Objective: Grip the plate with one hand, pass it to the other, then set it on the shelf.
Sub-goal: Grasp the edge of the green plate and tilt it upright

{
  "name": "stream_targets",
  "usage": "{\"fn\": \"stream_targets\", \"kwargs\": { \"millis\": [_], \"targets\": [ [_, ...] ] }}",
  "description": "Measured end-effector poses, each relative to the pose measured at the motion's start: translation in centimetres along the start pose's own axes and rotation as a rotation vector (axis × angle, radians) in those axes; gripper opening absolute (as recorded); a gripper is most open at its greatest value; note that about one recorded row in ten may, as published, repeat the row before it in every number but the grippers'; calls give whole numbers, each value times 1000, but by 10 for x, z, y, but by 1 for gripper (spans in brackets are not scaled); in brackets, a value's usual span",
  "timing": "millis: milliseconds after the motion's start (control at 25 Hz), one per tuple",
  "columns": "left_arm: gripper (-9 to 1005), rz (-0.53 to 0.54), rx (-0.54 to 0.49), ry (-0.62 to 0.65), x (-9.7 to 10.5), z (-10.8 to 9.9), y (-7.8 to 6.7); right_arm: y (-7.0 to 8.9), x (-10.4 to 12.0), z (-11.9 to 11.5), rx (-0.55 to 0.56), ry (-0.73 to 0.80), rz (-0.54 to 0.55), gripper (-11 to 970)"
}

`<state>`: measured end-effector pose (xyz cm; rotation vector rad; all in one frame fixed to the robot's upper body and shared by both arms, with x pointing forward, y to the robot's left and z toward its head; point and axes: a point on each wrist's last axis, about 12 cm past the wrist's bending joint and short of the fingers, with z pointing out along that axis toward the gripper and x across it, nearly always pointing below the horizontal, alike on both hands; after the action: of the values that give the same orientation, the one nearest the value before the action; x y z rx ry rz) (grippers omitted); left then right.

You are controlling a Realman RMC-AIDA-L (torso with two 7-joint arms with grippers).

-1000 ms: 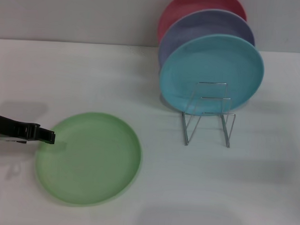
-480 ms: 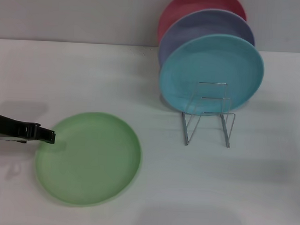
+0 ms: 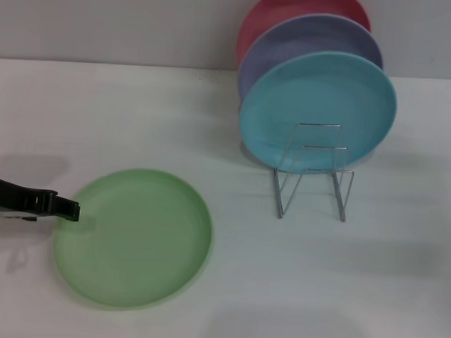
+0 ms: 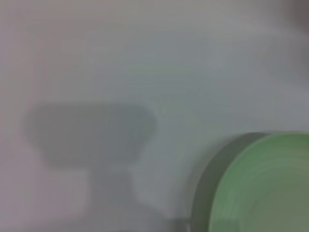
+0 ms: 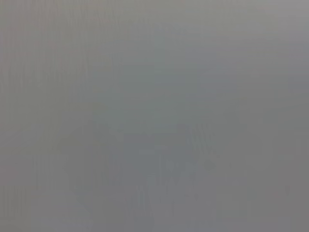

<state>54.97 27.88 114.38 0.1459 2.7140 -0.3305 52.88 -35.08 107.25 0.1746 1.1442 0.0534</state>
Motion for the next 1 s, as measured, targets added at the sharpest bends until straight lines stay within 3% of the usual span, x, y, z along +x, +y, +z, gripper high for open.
{"fn": "stream_targets", "kwargs": {
  "millis": [1000],
  "targets": [
    [672, 6, -10, 15, 0, 1, 1, 2, 0, 3, -5, -4, 3, 741]
  ]
}}
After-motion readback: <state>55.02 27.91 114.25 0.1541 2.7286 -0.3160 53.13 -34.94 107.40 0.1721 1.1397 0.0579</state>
